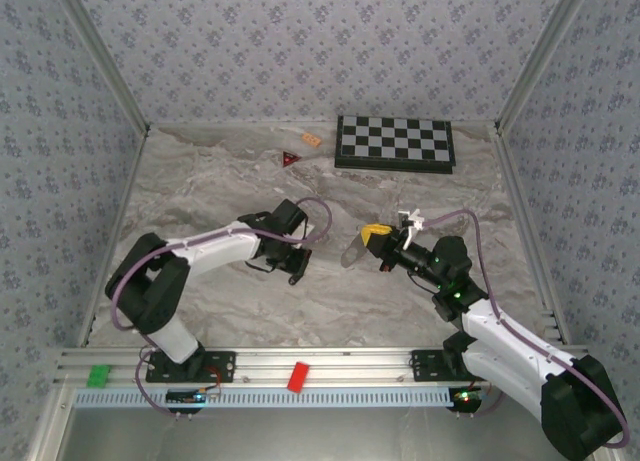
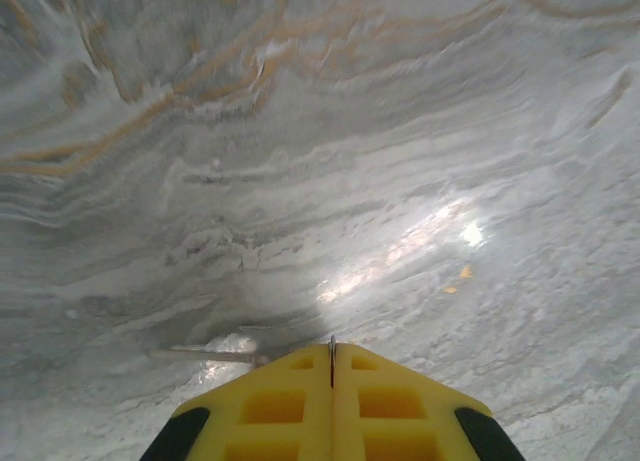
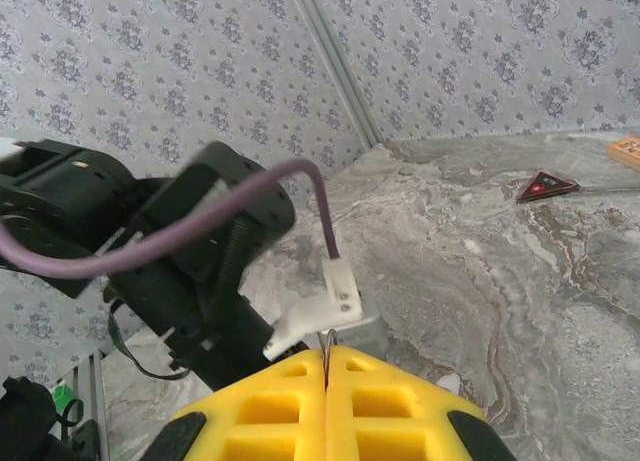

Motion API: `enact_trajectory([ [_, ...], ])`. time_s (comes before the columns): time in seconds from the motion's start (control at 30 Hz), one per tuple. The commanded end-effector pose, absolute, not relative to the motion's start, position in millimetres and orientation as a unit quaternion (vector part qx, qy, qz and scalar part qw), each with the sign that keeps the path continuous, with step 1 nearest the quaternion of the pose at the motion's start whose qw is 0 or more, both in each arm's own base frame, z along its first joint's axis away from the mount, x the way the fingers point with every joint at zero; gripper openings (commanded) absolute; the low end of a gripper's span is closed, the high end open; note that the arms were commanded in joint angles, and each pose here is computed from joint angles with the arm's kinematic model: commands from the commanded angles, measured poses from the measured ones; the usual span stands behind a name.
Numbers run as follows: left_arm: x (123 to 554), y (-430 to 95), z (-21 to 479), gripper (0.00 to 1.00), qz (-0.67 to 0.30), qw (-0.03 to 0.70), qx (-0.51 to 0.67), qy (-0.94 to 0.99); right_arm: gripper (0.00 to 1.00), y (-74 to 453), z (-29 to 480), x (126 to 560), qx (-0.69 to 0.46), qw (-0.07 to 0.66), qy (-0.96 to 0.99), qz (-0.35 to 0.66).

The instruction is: Put the keys on the keyring

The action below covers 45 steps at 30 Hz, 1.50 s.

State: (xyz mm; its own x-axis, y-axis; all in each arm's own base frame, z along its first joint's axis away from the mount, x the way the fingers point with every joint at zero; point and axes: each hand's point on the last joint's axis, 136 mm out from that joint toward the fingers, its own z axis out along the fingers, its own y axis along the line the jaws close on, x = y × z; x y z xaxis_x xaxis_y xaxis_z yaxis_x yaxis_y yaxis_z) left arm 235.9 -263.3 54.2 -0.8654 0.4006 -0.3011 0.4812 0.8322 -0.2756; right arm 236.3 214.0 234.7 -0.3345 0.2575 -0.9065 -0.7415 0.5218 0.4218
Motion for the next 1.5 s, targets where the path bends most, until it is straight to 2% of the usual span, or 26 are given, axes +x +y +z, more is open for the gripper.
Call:
enact_trajectory([
  [0.0,254,-267,91,0.00,-0.165,0.202,0.234,0.937,0.00,214,242,236,-0.189,0.567,0.665,0.448],
  [0.27,277,-274,167,0.00,-0.223,0.400,0.227,0.860,0.00,211,252,237,-0.185,0.587,0.653,0.441],
  [0.43,276,-277,212,0.00,-0.267,0.473,0.229,0.808,0.00,216,270,234,-0.198,0.581,0.652,0.446],
  [0.63,253,-297,254,0.00,-0.343,0.501,0.293,0.739,0.00,229,293,227,-0.231,0.586,0.627,0.458],
  [0.9,230,-310,287,0.00,-0.408,0.515,0.352,0.666,0.00,253,317,222,-0.288,0.583,0.604,0.461],
  [1.47,208,-312,309,0.00,-0.451,0.508,0.406,0.611,0.00,254,311,204,-0.324,0.579,0.585,0.466],
])
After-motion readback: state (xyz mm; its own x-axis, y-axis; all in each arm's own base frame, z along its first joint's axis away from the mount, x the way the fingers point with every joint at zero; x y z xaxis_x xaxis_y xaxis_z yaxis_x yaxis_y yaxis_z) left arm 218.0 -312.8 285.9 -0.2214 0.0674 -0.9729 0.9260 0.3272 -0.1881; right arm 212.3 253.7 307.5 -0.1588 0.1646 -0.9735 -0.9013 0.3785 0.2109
